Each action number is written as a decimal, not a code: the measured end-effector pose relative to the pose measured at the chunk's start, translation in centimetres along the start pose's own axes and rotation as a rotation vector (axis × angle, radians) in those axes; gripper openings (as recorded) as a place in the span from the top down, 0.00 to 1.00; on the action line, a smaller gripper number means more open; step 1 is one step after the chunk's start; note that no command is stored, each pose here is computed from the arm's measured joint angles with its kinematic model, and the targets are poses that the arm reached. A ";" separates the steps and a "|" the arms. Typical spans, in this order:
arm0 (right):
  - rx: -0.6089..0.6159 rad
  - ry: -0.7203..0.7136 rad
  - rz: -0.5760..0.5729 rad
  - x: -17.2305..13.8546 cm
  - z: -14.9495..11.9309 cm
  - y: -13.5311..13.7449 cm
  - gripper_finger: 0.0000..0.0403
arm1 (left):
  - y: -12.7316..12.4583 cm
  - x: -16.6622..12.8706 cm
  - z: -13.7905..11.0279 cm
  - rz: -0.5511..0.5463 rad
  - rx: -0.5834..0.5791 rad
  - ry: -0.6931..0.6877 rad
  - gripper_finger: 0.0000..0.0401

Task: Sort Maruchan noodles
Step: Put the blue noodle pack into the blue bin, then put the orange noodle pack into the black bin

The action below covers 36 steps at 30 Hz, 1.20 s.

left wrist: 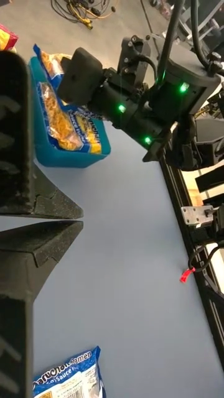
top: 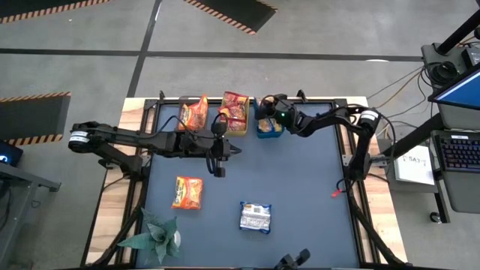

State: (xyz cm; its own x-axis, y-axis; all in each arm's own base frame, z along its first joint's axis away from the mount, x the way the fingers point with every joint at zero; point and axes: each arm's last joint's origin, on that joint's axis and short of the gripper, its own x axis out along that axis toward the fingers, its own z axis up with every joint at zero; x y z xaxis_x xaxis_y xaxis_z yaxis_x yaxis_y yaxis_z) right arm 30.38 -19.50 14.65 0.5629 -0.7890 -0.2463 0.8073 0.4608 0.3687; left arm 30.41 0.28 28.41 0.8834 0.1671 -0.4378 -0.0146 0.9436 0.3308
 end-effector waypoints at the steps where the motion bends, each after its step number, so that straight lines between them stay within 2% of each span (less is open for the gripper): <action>1: -0.004 -0.001 0.007 0.0 0.1 0.2 0.98 | 0.0 0.0 0.0 0.000 0.000 0.000 1.00; 10: -0.066 -0.012 -0.009 0.3 0.6 0.9 0.98 | 0.0 0.0 0.0 0.000 0.000 0.000 1.00; 13: -0.079 -0.036 0.017 -0.4 1.9 1.4 0.98 | 0.0 0.0 0.0 -0.001 -0.001 0.002 1.00; 17: -0.116 -0.017 0.073 -2.7 4.5 2.5 0.98 | 0.0 0.0 -0.2 -0.006 -0.006 0.022 1.00; 23: -0.225 0.173 0.261 -7.5 7.3 3.7 0.98 | -0.1 0.1 -0.3 -0.008 -0.021 0.030 1.00; 27: -0.303 0.315 0.322 -10.9 6.9 4.0 0.98 | -0.3 0.7 -0.7 -0.013 -0.032 0.049 1.00; 29: -0.342 0.339 0.356 -12.6 6.4 4.2 0.98 | -0.4 1.1 -0.9 -0.017 -0.056 0.063 1.00; 33: -0.397 0.355 0.436 -15.2 5.0 4.3 0.98 | -0.8 1.9 -1.5 -0.021 -0.173 0.103 1.00; 36: -0.441 0.333 0.483 -16.5 4.4 4.0 0.98 | -1.2 2.3 -2.3 -0.030 -0.271 0.185 1.00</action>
State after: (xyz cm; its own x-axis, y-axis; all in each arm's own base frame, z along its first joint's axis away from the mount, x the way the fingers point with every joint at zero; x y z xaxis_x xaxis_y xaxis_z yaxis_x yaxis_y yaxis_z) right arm 23.52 -6.44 24.15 0.8414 -0.3234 -0.4329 0.4122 0.9022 0.1272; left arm 31.35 0.18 25.11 0.7858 0.1636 -0.5965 -0.1358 0.9865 0.0917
